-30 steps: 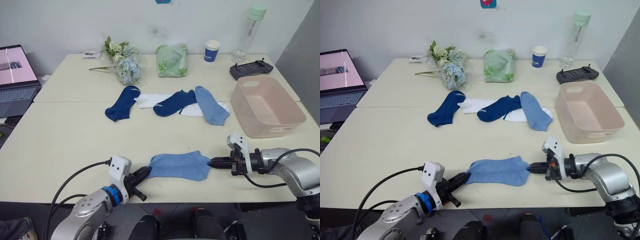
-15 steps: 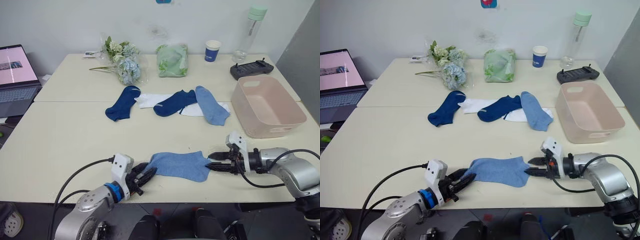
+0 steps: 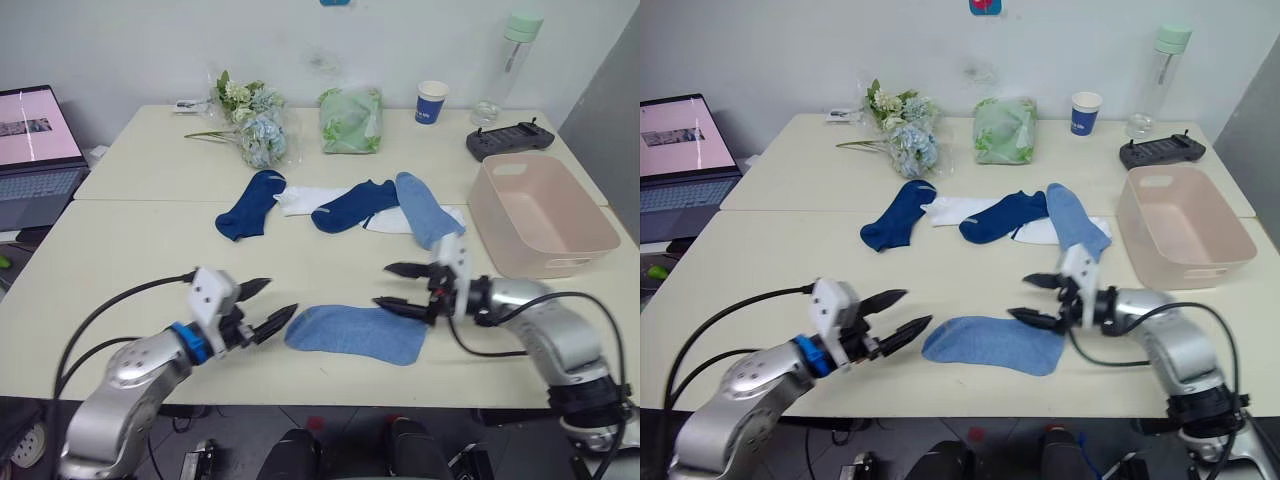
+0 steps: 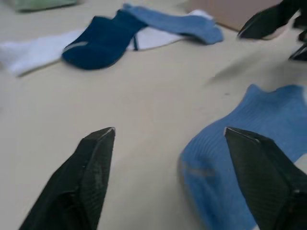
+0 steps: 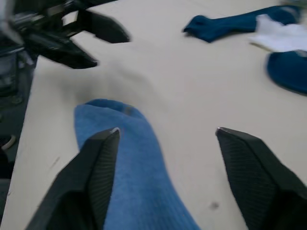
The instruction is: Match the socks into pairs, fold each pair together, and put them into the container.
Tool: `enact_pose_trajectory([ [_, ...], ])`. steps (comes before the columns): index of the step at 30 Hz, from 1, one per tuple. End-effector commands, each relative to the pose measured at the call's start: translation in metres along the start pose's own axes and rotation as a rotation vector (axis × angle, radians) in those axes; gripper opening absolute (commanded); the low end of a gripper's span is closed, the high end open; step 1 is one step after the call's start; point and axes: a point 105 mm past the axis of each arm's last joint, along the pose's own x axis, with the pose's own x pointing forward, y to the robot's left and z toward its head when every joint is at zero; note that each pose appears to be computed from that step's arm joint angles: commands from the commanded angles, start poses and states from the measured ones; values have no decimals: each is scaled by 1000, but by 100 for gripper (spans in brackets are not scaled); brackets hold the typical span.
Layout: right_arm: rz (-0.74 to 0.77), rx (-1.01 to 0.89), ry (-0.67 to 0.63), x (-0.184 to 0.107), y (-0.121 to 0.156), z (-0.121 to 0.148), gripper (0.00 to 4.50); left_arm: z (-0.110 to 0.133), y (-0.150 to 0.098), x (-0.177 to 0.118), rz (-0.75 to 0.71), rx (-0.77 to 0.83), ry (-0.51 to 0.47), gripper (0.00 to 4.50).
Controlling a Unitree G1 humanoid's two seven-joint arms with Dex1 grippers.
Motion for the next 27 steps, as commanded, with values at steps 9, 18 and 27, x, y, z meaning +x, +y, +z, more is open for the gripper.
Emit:
enact_pose_trajectory([
  [9, -11, -127, 202, -13, -3, -65, 0, -73, -13, 11, -66, 129, 249, 3],
  [18, 26, -91, 110, -50, -9, -44, 0, -34, -17, 2, -82, 52, 68, 3],
  [27, 70, -113, 43, -28, 6, -32, 0, -29, -17, 2, -80, 122, 87, 3],
])
